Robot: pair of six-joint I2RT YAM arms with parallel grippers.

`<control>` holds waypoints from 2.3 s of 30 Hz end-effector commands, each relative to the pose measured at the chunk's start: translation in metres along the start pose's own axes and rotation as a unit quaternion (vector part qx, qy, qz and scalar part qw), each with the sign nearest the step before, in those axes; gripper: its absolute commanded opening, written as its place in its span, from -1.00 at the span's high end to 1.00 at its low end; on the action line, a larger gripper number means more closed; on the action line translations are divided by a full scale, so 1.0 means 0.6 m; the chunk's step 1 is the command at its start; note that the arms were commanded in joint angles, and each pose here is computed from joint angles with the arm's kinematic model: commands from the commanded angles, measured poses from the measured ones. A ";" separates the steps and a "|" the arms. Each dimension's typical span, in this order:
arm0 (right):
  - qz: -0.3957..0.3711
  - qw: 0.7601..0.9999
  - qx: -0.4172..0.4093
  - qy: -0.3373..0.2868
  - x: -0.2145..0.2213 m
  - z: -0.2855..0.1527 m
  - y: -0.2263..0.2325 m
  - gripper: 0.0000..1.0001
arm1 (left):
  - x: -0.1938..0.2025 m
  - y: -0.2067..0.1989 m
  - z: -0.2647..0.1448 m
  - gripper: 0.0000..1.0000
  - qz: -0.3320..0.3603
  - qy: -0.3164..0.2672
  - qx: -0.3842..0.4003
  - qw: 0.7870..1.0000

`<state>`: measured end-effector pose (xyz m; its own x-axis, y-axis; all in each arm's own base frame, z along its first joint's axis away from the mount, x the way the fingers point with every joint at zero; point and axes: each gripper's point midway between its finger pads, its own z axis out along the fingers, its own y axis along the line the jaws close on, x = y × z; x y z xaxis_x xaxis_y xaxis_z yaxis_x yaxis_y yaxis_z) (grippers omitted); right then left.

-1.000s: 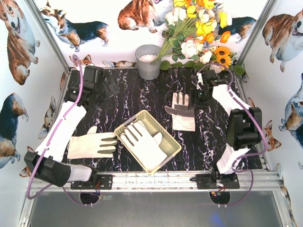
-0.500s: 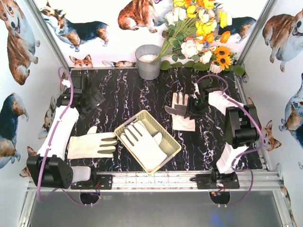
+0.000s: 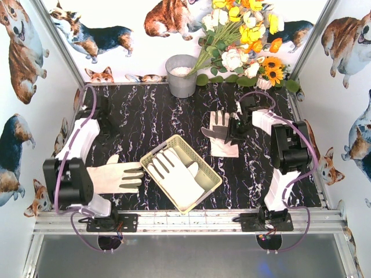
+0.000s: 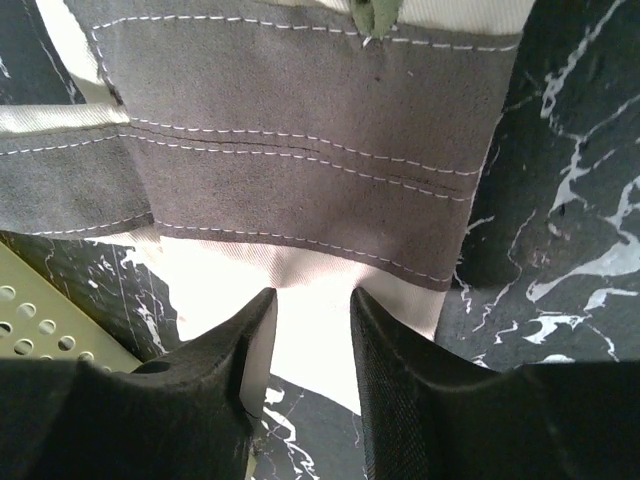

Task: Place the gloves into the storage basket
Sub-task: Pick up the glove from the center of the board.

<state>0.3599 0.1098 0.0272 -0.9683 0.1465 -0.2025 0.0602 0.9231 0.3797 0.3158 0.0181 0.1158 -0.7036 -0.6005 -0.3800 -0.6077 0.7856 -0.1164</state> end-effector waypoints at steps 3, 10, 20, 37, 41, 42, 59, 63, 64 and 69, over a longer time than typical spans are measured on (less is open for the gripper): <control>-0.037 0.997 -0.006 -0.065 -0.068 -0.032 0.018 0.20 | 0.013 0.036 0.045 -0.05 0.042 0.043 -0.063 0.996; -0.038 0.994 -0.022 -0.102 -0.077 -0.088 0.045 0.17 | 0.037 0.041 0.097 0.11 0.063 0.103 -0.093 0.988; -0.038 0.990 -0.045 -0.132 -0.078 -0.142 0.073 0.15 | 0.064 0.068 0.078 -0.18 0.057 0.100 -0.132 0.985; -0.045 0.982 -0.061 -0.173 -0.070 -0.228 0.105 0.13 | 0.174 0.062 0.135 -0.14 0.020 0.133 -0.126 0.983; -0.056 0.979 -0.061 -0.187 -0.070 -0.250 0.111 0.13 | 0.176 0.059 0.155 0.26 0.014 0.131 -0.129 0.983; -0.059 0.978 -0.061 -0.191 -0.071 -0.256 0.112 0.14 | 0.175 0.058 0.156 0.36 0.013 0.131 -0.127 0.983; -0.068 0.964 -0.080 -0.244 -0.037 -0.323 0.130 0.12 | 0.072 -0.029 0.046 1.00 -0.038 0.038 -0.009 0.999; -0.079 0.960 -0.081 -0.255 -0.016 -0.336 0.132 0.10 | 0.058 -0.033 0.012 1.00 -0.042 0.025 0.005 0.999; -0.083 0.959 -0.084 -0.256 -0.010 -0.336 0.134 0.10 | 0.052 -0.035 0.001 1.00 -0.043 0.021 0.008 0.999; -0.122 0.950 -0.116 -0.263 0.001 -0.340 0.172 0.08 | 0.004 -0.041 -0.058 1.00 -0.061 -0.026 0.020 0.998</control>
<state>0.3137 0.1144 0.2306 -0.7461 0.1924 -0.6374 -0.1516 0.8831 0.4440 0.3081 -0.0168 0.1089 -0.6627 -0.6685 -0.3376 -0.6588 0.7347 -0.1617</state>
